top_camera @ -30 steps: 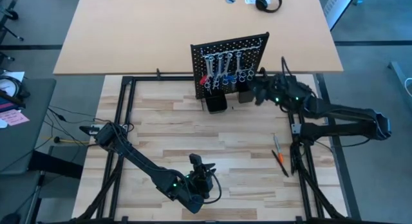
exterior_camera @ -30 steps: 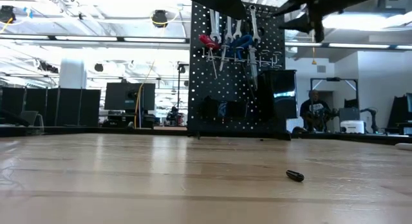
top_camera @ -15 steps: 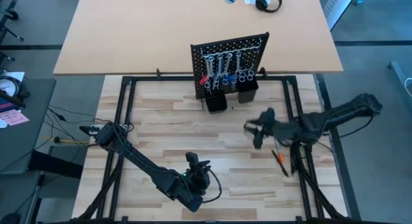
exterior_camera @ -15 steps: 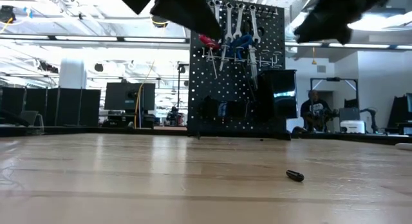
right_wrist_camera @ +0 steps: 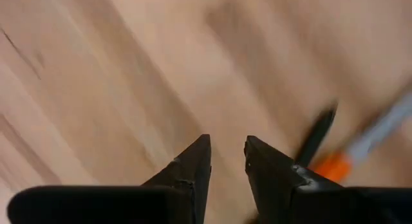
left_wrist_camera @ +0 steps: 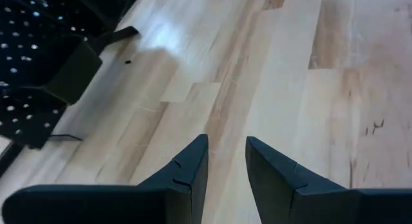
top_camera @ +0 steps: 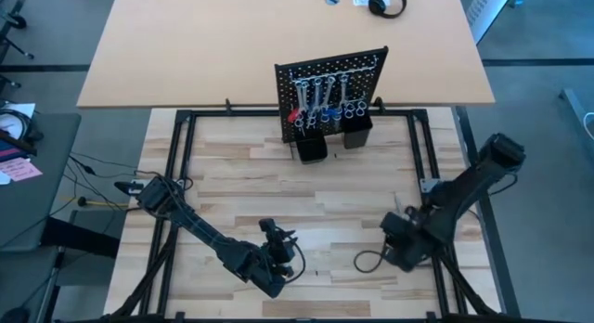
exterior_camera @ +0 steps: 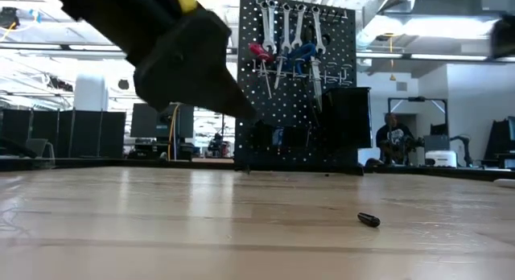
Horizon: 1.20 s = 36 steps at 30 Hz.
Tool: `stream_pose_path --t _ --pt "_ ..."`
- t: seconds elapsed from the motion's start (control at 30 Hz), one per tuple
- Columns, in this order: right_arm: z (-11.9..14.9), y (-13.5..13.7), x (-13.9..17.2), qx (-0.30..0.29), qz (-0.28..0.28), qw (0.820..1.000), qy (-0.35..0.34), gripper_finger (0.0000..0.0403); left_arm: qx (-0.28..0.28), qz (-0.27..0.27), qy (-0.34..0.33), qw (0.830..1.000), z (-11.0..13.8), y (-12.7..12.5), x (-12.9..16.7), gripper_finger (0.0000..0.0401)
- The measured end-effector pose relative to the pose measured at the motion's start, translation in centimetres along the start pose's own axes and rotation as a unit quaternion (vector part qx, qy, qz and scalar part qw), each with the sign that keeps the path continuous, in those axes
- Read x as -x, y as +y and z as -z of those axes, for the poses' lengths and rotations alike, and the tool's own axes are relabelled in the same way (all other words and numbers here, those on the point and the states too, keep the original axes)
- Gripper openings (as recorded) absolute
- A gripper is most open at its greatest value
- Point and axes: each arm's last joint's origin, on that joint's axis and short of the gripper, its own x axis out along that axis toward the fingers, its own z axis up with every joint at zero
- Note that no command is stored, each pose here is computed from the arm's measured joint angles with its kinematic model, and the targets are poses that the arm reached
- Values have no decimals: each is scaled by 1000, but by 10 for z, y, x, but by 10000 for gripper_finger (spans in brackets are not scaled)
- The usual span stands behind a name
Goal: Hang tools onto peg board
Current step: Put the left black pen into the right black bin on the pegboard
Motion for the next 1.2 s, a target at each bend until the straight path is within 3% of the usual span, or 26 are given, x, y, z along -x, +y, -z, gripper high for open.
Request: stream_pose_path --t 0.23,0.37,0.6,0.77,1.03,1.2 --pt "37 9 -2 -82 10 994 76 107 -90 -4 -23 996 -12 5 -14 98" --pt "53 7 7 -90 1 992 88 117 -132 21 -43 990 -34 11 -28 98" --pt "71 -3 17 -89 17 994 57 196 -126 134 -50 982 -58 21 -46 98" --pt "72 -11 11 -123 85 988 30 233 -129 139 -56 980 -66 25 -50 98" --pt "70 -1 -6 -141 94 985 44 204 -130 139 -53 980 -67 25 -50 98" --pt "75 -9 -21 -149 120 978 80 170 -124 140 -53 981 -67 25 -50 98"
